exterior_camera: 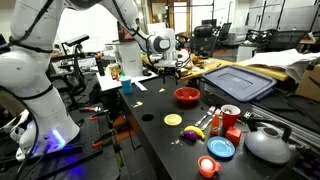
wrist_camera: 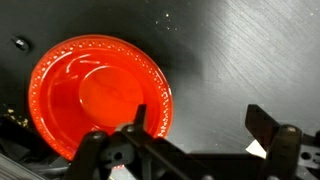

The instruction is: Move the toothpaste tube and red bowl to the left.

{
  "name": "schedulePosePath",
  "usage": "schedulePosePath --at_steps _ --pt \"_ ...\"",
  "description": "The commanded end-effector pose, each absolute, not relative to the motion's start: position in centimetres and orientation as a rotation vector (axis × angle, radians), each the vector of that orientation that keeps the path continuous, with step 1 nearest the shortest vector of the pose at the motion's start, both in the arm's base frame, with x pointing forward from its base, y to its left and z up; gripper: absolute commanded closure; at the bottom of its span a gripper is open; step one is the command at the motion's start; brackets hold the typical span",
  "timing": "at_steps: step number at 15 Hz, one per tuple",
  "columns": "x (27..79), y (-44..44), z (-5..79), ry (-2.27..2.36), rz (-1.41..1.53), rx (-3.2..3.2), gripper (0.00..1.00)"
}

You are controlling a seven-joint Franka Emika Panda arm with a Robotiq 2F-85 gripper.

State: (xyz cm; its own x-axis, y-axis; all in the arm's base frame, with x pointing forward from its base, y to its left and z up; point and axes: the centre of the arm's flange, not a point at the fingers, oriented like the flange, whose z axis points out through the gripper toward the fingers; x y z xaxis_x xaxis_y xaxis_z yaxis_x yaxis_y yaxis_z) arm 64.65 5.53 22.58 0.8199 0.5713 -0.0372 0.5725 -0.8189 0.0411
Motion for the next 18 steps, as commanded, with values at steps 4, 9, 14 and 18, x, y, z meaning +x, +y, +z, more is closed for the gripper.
schedulePosePath --at_steps 4,9,14,18 --pt "68.4 3.7 20.1 0.815 -0.072 3.000 0.00" --pt "69.3 2.1 18.2 0.786 -0.109 3.030 0.00" --pt "69.5 2.2 17.9 0.762 -0.154 3.105 0.00" --pt "69.6 3.8 18.7 0.760 -0.182 3.175 0.00"
